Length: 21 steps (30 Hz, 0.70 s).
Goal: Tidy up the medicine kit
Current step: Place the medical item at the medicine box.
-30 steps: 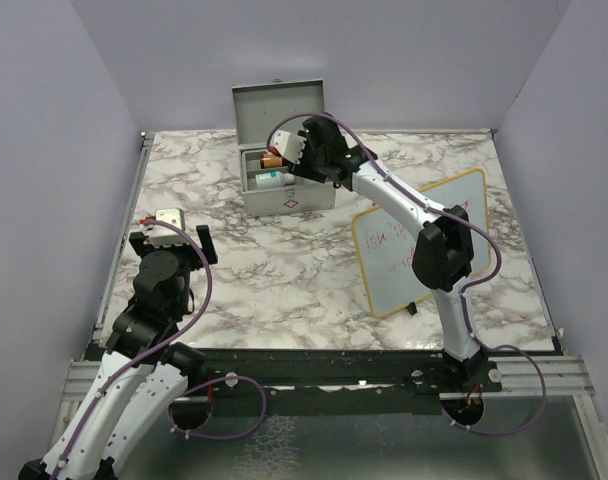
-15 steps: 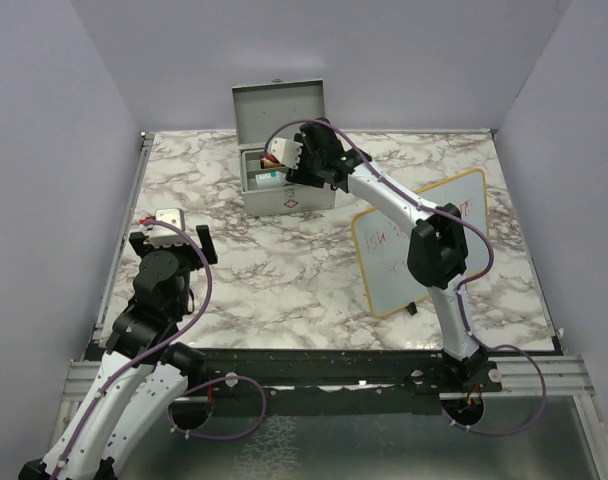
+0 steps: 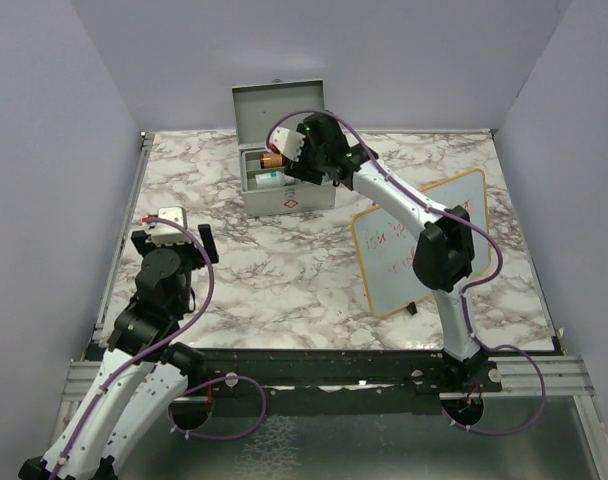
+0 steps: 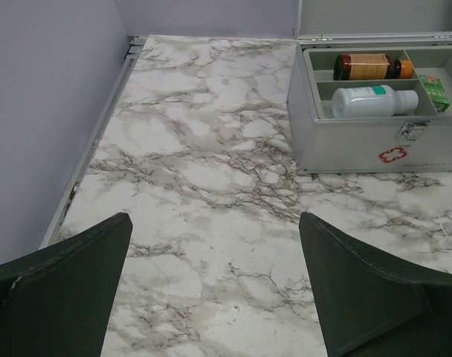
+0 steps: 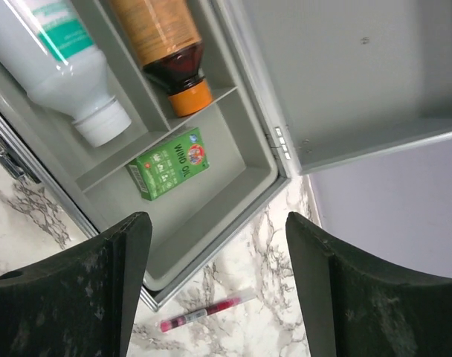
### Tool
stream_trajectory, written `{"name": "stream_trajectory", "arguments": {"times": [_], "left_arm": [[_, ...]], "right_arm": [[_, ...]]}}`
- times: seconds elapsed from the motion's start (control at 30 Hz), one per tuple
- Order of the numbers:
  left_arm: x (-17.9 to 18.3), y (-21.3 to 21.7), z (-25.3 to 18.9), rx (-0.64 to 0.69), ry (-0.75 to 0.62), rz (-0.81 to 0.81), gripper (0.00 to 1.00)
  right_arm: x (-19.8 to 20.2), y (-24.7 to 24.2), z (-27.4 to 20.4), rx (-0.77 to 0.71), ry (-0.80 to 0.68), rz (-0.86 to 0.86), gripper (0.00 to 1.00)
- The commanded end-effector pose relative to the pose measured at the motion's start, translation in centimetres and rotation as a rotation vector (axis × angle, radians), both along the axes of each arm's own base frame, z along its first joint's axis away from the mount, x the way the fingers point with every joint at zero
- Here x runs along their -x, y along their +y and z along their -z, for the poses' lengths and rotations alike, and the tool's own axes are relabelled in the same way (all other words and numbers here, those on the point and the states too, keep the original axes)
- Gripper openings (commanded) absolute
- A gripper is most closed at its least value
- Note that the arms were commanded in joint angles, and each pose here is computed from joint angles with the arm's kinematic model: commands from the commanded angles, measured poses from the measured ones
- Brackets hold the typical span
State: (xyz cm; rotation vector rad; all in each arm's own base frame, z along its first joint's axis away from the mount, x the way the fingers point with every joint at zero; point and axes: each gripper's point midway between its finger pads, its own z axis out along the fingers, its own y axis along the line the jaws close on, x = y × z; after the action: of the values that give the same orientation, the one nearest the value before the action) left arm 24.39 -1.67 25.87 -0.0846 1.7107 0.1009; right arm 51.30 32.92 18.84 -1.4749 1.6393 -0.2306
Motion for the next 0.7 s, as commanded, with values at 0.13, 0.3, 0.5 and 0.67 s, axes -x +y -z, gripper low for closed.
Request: {"name": "stream_trajectory", "arguments": {"times": [0.13, 0.3, 0.5, 0.67], "left_arm": [[-1.0, -2.2, 0.8, 0.037, 0.038, 0.081, 0.95], [-2.2, -4.1, 1.2, 0.087, 0.092, 0.124, 0.95], [-5.8, -6.7, 0.1, 0.082, 0.152, 0.172, 0.91], [-10.9, -8.0, -3.1, 0.115, 0.154, 0.204, 0.9]], "right_arm": [[5.0, 0.6, -12.4, -0.447, 0.014, 0.055, 0.8], [9.7, -0.6, -16.0, -0.72, 0.085, 0.097, 0.82], [17.0, -3.0, -17.8, -0.915, 0.166, 0.038, 0.86], [22.4, -3.5, -15.9, -0.98, 0.29, -0.067, 0.98]]}}
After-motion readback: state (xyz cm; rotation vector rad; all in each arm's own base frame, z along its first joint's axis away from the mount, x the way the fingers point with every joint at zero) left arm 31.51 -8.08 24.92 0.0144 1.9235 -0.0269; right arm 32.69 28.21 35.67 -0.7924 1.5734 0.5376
